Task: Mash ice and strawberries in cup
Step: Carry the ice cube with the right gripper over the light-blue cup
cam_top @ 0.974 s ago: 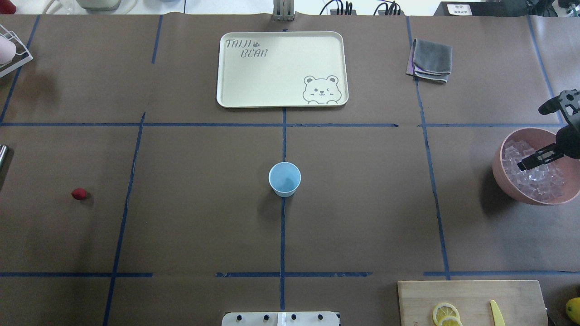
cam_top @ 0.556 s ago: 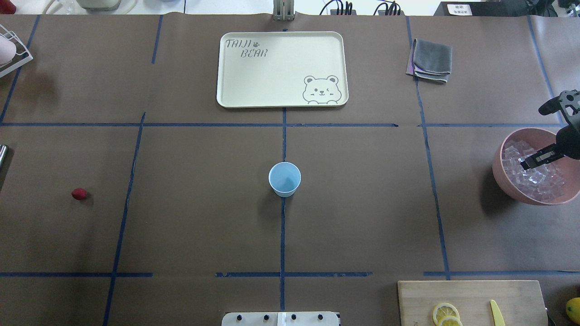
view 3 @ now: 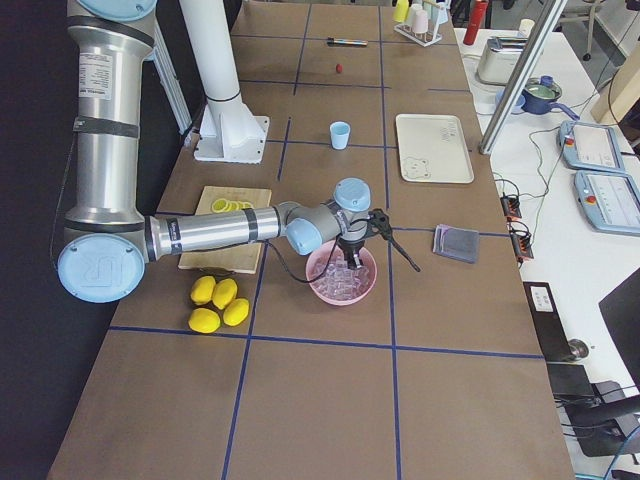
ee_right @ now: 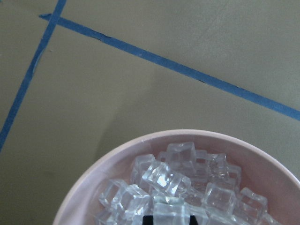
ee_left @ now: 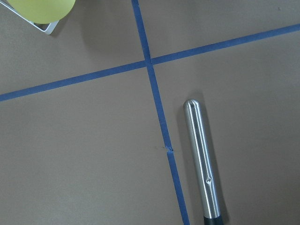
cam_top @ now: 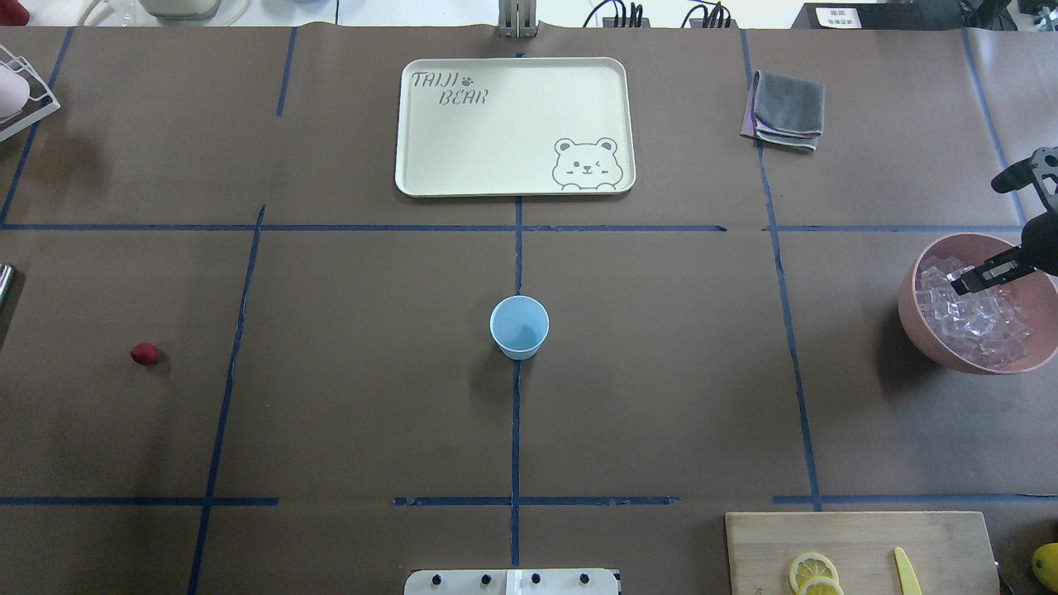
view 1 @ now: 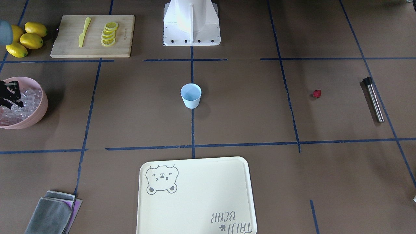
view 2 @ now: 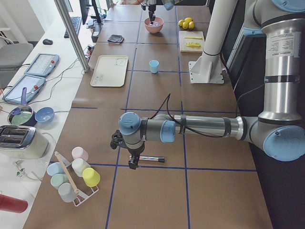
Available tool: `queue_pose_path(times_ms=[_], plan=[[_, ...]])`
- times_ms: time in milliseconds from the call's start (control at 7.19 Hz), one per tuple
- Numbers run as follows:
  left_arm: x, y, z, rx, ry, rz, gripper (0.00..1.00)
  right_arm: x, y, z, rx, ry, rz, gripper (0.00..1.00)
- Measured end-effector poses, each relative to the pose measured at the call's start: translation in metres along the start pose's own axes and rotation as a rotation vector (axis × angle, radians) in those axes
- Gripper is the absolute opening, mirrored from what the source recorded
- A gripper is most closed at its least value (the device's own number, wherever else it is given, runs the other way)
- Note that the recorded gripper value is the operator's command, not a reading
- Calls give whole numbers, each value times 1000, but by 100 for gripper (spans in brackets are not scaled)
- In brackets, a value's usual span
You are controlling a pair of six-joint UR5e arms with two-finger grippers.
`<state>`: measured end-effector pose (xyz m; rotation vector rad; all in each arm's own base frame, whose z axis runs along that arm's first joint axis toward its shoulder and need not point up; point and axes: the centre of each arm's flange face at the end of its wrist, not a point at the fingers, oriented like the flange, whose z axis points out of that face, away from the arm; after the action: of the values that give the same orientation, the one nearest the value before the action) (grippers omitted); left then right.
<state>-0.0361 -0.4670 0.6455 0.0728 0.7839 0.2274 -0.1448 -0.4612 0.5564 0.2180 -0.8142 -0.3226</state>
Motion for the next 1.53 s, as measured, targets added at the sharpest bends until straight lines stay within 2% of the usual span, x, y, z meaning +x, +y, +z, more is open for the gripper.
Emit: queue_pose_path(times_ms=[278, 556, 696, 974, 1530], plan=[[0, 0, 0, 1, 0, 1, 100, -26, -19, -47, 17, -6, 50, 2], [1, 0, -1, 2, 0, 2, 100, -88, -66, -77, 34, -27, 157, 4], [1, 0, -1, 3, -1, 3, 100, -135, -90, -75, 33, -48, 197, 5], [2, -2, -3, 6, -1, 6, 100, -255, -133, -61, 22, -53, 247, 5], [5, -6, -5, 12, -2, 13, 100, -474, -175, -29, 65, -36, 358, 2]])
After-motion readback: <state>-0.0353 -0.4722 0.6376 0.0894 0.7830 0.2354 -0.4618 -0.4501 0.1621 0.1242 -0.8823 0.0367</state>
